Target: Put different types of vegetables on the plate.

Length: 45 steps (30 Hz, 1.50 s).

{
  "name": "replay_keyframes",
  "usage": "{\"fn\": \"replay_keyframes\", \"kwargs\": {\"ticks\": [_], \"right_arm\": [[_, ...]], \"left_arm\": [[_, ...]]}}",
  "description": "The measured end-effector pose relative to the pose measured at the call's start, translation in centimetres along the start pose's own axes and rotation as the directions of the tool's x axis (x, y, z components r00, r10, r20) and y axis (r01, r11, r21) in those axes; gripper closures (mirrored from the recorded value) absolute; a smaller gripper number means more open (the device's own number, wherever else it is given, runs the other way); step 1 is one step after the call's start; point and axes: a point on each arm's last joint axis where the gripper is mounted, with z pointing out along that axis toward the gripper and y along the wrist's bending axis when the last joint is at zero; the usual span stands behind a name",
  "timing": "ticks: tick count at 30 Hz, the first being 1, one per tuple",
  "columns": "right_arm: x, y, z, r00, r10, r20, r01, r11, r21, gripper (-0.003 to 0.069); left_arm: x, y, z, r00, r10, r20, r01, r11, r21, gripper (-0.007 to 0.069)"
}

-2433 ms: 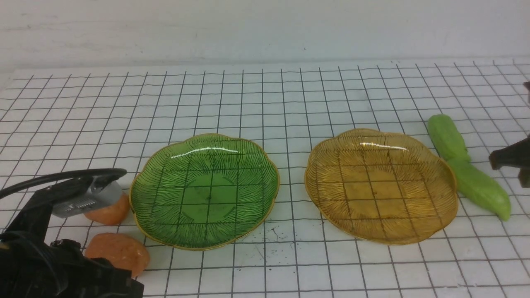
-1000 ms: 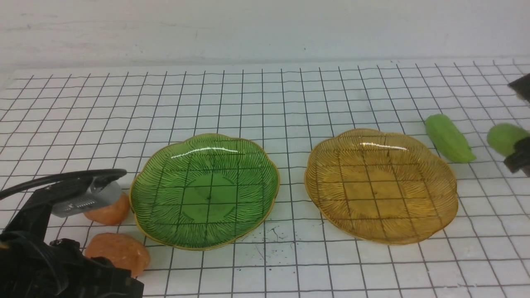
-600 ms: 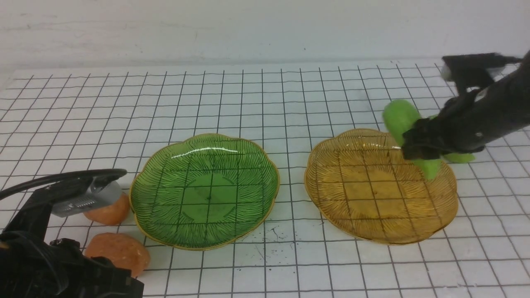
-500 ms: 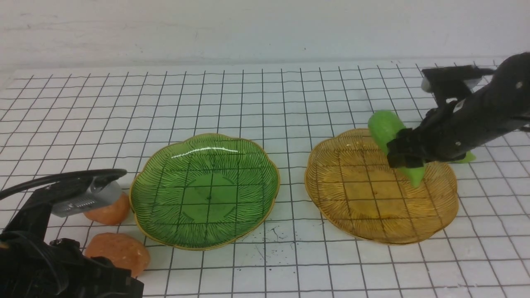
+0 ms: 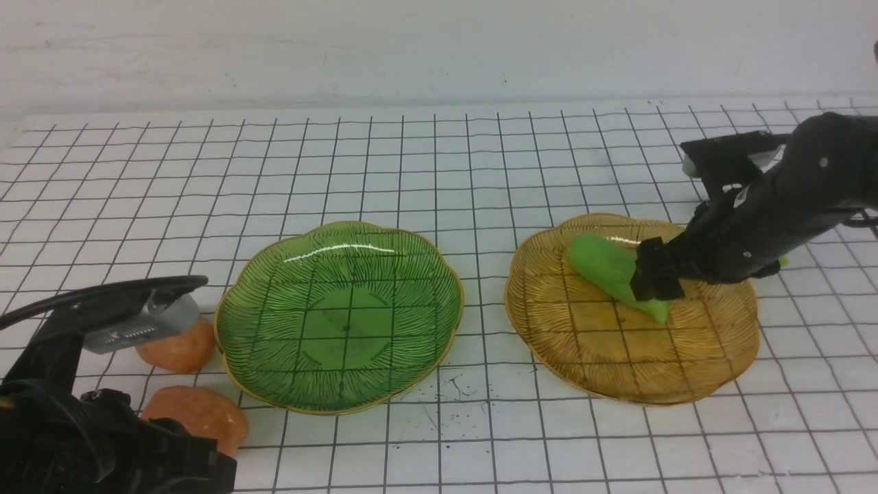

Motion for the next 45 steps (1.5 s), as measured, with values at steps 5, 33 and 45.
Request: {"fn": "replay_keyframes", "kwargs": {"ticks": [5,33,45], "right_arm": [[-2.6,-2.9,-2.0,0.993,0.063,0.104,-0.069,0.996,0.059,0.0125],[-3.8,-11.7,5.8,0.970,0.135,0.204,-0.175,0.965,0.196,0.0055],[-2.3,-12.1,9.2,0.984,0.110,0.139,-0.137,0.968,0.211,0.0150]], "left_arm": [[0.0,0.0,0.0,1.000,0.000,0.002,0.000,1.000,-0.001,0.0592],[-0.2,0.1,0.0,1.000,-0.011,0.020,0.011,1.000,-0.007,0.0592],[-0.2,0.1,0.0,1.000,-0.011,0.020,0.011,1.000,-0.007,0.0592]]}}
